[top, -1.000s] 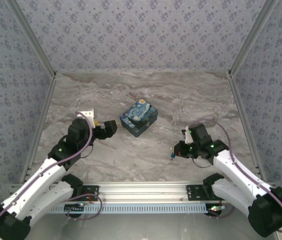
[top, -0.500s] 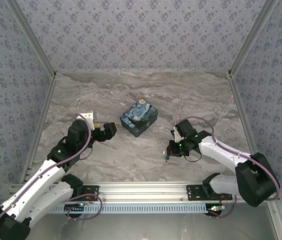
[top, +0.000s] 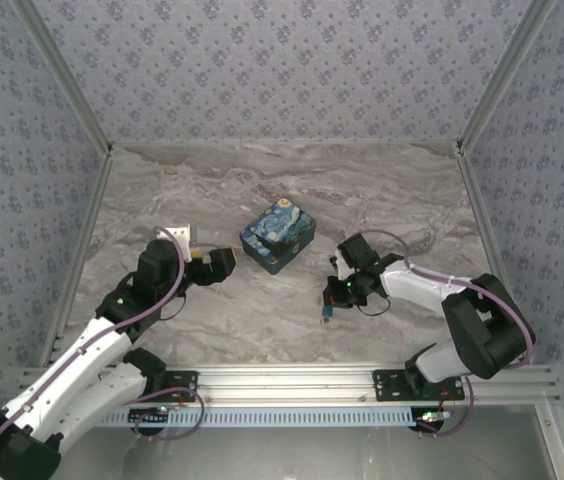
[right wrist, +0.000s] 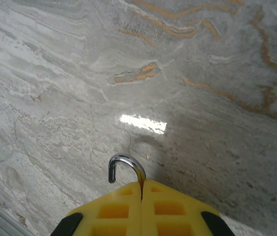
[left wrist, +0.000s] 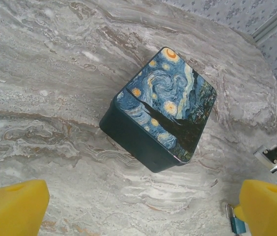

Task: Unlock the padlock with the key

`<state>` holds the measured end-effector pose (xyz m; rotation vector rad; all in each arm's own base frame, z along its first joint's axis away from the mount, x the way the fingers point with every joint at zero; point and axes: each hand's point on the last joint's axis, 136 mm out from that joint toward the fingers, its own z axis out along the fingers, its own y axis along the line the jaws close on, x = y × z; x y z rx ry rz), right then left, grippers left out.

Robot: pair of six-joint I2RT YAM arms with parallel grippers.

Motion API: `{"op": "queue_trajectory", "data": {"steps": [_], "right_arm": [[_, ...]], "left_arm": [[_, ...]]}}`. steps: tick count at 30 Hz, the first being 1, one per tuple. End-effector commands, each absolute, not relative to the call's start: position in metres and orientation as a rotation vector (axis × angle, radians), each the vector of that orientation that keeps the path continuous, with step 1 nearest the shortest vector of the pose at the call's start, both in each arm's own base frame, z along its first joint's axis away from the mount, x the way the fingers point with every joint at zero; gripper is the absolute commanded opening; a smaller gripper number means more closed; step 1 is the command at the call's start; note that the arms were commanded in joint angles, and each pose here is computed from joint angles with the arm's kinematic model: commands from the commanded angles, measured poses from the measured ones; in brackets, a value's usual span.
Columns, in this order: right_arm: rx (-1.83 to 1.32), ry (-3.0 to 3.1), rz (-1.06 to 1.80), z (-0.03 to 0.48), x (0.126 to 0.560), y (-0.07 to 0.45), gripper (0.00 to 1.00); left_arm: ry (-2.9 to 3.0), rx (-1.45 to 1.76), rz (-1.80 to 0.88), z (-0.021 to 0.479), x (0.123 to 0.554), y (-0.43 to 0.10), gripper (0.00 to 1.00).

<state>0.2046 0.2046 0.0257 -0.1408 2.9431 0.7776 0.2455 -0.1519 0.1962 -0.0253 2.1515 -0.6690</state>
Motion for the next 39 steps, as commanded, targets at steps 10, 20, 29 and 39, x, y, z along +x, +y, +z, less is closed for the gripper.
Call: {"op": "queue_trajectory", "data": {"steps": [10, 20, 29, 39], "right_arm": [[-0.18, 2.927, 0.781, 0.027, 0.206, 0.209, 0.09], [-0.176, 2.783, 0.717, 0.062, 0.222, 0.196, 0.24], [-0.09, 2.557, 0.712, 0.111, 0.237, 0.171, 0.47], [-0.015, 2.317, 0.686, 0.164, 0.252, 0.133, 0.64]], "left_arm": [[2.139, -0.01, -0.687, 0.208, 0.249, -0.157, 0.99], [2.127, -0.013, -0.654, 0.215, 0.251, -0.152, 0.99], [2.119, 0.025, -0.495, 0.226, 0.26, -0.136, 0.99], [2.06, -0.011, -0.347, 0.246, 0.278, -0.114, 0.99]]}}
